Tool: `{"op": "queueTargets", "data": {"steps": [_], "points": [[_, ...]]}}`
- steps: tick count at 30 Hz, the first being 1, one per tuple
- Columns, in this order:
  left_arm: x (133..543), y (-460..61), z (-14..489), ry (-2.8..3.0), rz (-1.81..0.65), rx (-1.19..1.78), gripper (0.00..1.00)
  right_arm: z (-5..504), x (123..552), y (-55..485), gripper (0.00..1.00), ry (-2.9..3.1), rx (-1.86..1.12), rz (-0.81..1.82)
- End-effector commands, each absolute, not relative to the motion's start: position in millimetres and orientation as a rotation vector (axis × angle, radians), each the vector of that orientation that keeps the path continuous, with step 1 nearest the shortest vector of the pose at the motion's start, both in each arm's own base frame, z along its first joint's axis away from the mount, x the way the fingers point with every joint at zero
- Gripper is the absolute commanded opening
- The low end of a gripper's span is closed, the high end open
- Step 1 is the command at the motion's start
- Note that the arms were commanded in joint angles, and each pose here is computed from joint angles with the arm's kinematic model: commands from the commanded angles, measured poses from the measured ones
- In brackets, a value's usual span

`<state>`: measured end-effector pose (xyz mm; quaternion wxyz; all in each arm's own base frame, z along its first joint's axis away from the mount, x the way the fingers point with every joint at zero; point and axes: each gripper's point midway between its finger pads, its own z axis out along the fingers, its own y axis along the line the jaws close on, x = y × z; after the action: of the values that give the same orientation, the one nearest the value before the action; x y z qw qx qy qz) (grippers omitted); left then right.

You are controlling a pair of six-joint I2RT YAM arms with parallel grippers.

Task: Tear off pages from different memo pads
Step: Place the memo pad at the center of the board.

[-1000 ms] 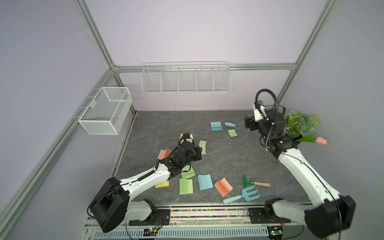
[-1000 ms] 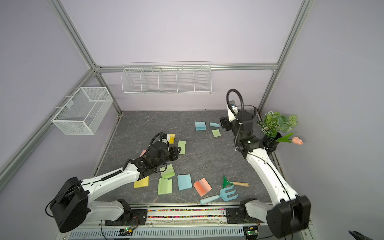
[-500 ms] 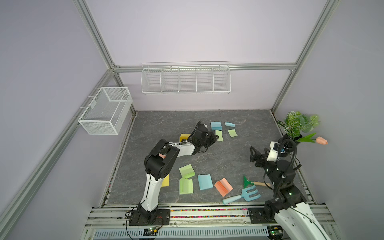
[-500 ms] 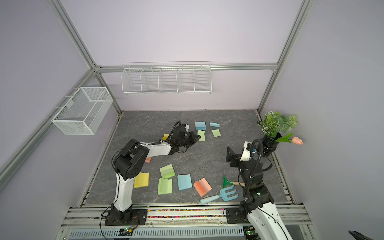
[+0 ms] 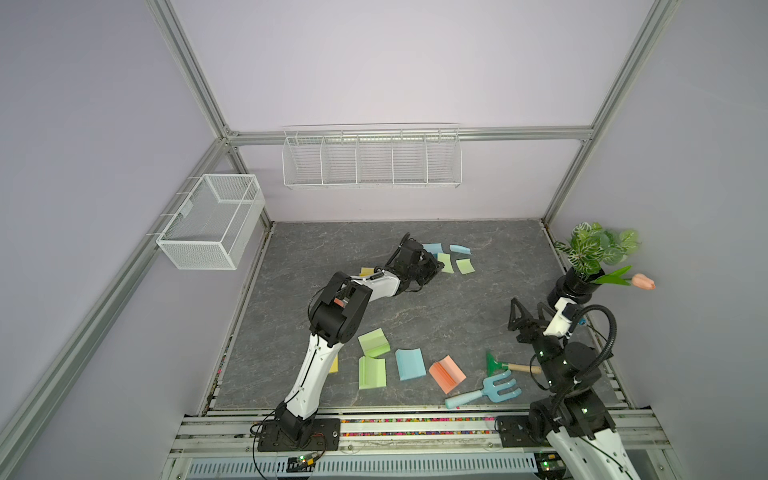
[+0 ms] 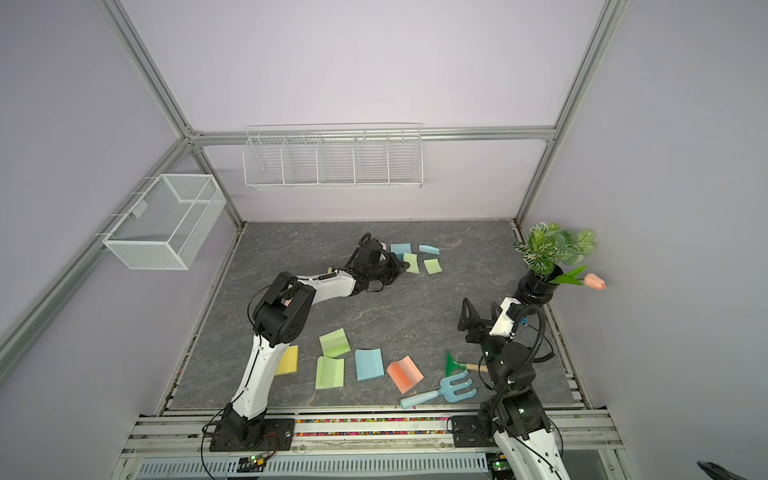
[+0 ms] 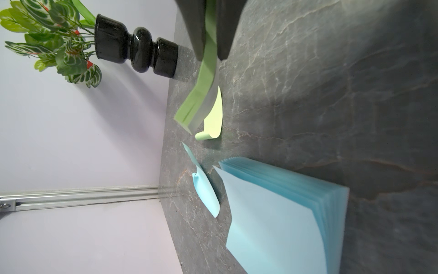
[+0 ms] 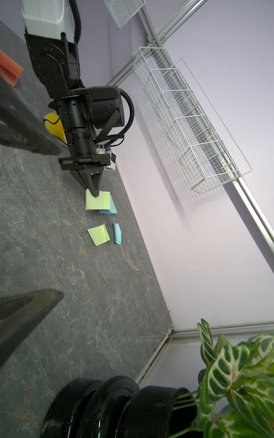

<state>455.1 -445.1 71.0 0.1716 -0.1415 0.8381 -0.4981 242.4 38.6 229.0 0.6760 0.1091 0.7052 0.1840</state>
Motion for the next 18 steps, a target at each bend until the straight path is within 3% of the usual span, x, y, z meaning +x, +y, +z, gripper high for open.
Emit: {"op": "queueTargets", "data": {"steps": [1,4,8,14,18], "points": [[460.6,-437.1,41.2,2.442,-1.328,-0.467,0.02,225.9,243.2,39.0,0.89,1.612,0.26,0.418],[463.7,-432.1,39.8,2.462,-1.28,-0.455,0.11,222.9,244.1,39.7,0.89,1.634,0.255,0.411],[461.0,-422.6,49.6,2.487,-1.203,-0.413,0.3,218.3,245.4,40.1,0.89,1.691,0.251,0.389],[433.3,-381.7,95.0,2.478,-1.014,-0.281,0.57,194.3,243.6,30.9,0.89,1.918,0.295,0.27],[409.2,-345.0,126.4,2.444,-0.881,-0.198,0.62,180.1,240.7,49.0,0.89,2.031,0.196,0.321]]}}
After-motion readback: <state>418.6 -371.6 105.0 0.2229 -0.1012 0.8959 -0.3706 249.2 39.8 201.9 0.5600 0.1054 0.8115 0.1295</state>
